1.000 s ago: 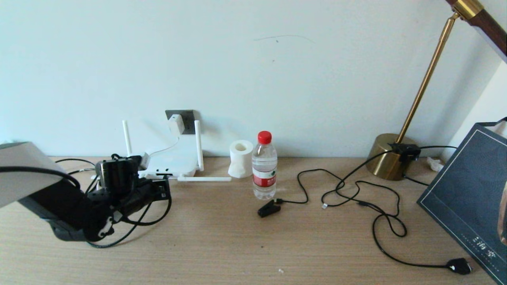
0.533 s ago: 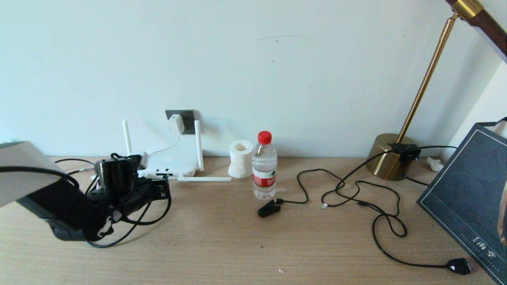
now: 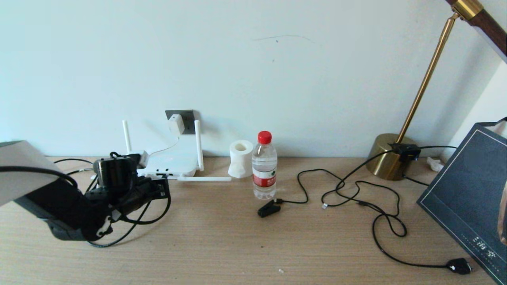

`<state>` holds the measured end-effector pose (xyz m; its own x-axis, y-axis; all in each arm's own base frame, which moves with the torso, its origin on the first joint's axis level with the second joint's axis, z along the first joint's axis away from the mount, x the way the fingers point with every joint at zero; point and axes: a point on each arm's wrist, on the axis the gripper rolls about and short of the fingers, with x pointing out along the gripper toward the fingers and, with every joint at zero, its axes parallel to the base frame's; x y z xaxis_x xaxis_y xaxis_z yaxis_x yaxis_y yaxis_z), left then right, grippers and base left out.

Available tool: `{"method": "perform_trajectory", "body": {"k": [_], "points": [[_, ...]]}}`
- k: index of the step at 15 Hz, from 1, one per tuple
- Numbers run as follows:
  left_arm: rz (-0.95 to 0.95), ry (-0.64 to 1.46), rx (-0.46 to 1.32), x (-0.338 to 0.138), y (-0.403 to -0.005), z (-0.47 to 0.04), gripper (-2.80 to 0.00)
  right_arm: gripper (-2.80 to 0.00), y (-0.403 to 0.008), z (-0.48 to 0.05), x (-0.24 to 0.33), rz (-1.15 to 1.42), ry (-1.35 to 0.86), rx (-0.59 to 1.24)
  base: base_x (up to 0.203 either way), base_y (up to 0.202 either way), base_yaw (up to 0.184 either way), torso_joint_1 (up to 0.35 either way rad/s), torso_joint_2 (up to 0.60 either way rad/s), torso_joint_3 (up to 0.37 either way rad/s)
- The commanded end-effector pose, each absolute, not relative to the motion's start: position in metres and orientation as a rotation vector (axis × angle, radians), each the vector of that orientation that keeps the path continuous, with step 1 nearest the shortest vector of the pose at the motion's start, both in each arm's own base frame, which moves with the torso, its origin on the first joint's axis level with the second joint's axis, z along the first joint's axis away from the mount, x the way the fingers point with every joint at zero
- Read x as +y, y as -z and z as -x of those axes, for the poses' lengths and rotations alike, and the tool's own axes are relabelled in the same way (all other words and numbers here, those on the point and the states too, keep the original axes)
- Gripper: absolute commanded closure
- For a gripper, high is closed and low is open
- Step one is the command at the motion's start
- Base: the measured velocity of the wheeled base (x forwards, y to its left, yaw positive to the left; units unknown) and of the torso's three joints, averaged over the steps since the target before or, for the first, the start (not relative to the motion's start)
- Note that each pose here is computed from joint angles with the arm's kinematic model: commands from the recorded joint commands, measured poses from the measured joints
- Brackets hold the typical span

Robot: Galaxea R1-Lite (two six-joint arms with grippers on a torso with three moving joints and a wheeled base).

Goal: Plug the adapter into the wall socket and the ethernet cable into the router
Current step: Align cable and router interface

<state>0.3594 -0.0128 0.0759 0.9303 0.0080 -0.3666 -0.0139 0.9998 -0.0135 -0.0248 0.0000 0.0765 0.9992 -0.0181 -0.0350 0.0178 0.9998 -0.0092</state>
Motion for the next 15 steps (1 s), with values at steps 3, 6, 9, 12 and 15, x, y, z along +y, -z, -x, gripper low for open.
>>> {"method": "perform_trajectory", "body": {"k": [3, 6, 9, 12, 15], "points": [[0.017, -0.011, 0.371, -0.0128, -0.0758, -0.3600, 0.00, 0.00, -0.0766, 0.0248, 0.0000, 0.005, 0.018, 0.035, 0.000, 0.000, 0.000, 0.000, 0.00, 0.000], [0.017, -0.011, 0.369, -0.0129, -0.0761, -0.3602, 0.00, 0.00, -0.0766, 0.0248, 0.0000, 0.005, 0.018, 0.035, 0.000, 0.000, 0.000, 0.000, 0.00, 0.000], [0.016, -0.012, 0.372, -0.0128, -0.0750, -0.3605, 0.00, 0.00, -0.0766, 0.0248, 0.0000, 0.005, 0.018, 0.035, 0.000, 0.000, 0.000, 0.000, 0.00, 0.000], [0.018, -0.012, 0.374, -0.0123, -0.0745, -0.3606, 0.00, 0.00, -0.0766, 0.0248, 0.0000, 0.005, 0.018, 0.035, 0.000, 0.000, 0.000, 0.000, 0.00, 0.000], [0.018, -0.012, 0.374, -0.0123, -0.0745, -0.3606, 0.00, 0.00, -0.0766, 0.0248, 0.0000, 0.005, 0.018, 0.035, 0.000, 0.000, 0.000, 0.000, 0.00, 0.000]]}}
